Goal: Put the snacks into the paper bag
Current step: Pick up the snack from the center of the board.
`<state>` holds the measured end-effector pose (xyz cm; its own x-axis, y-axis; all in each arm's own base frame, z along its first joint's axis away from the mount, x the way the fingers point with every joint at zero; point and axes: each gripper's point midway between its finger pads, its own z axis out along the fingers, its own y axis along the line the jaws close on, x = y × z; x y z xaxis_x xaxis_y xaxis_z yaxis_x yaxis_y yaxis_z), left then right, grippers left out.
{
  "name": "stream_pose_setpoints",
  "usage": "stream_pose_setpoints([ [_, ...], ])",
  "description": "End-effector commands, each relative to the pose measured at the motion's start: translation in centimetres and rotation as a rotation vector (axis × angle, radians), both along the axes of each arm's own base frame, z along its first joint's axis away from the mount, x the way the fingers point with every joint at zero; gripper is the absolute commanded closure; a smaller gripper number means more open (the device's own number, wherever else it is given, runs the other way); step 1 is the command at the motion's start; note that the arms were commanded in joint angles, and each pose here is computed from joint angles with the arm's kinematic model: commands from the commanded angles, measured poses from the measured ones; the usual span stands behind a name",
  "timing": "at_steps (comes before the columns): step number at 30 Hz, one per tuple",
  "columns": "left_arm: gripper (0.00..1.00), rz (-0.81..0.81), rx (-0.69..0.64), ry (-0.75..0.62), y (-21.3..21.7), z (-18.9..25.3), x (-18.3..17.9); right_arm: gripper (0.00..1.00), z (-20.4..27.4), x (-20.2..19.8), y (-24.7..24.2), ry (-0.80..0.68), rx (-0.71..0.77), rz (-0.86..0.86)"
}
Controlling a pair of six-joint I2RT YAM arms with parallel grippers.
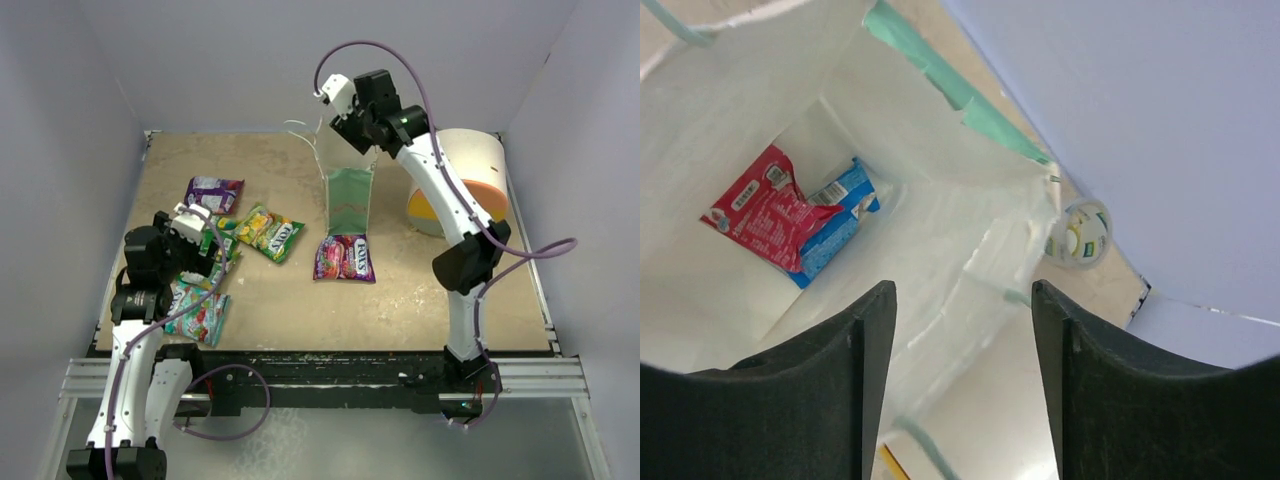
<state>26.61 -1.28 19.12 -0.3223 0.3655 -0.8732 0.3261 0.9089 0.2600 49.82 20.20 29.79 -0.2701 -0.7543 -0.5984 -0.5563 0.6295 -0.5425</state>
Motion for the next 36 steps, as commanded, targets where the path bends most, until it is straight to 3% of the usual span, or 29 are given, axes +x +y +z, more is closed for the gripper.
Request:
stream_pose_setpoints([
  [1,0.01,0.096,0.049,-0.041,2.0,1.8,1.3,0.39,5.9,-1.5,-0.1,-0.122,0.120,0.018],
  [10,0.01,0.165,0.054,0.084,3.2,0.5,2.3,0.37,10.2,-6.6,-0.5,-0.192,0.258,0.096],
  [22,0.01,0.100,0.004,0.237,2.3,-1.8,6.1,0.34,7.5,-16.7,-0.6,-0.093,0.353,0.324],
  [27,0.01,0.116,-0.097,0.298,3.5,-3.5,8.1,0.33,4.5,-19.5,0.0,-0.017,0.369,0.423],
  [36,0.01,0.222,-0.329,0.427,8.8,-6.8,12.1,0.33,0.2,-19.7,1.4,0.080,0.304,0.547],
])
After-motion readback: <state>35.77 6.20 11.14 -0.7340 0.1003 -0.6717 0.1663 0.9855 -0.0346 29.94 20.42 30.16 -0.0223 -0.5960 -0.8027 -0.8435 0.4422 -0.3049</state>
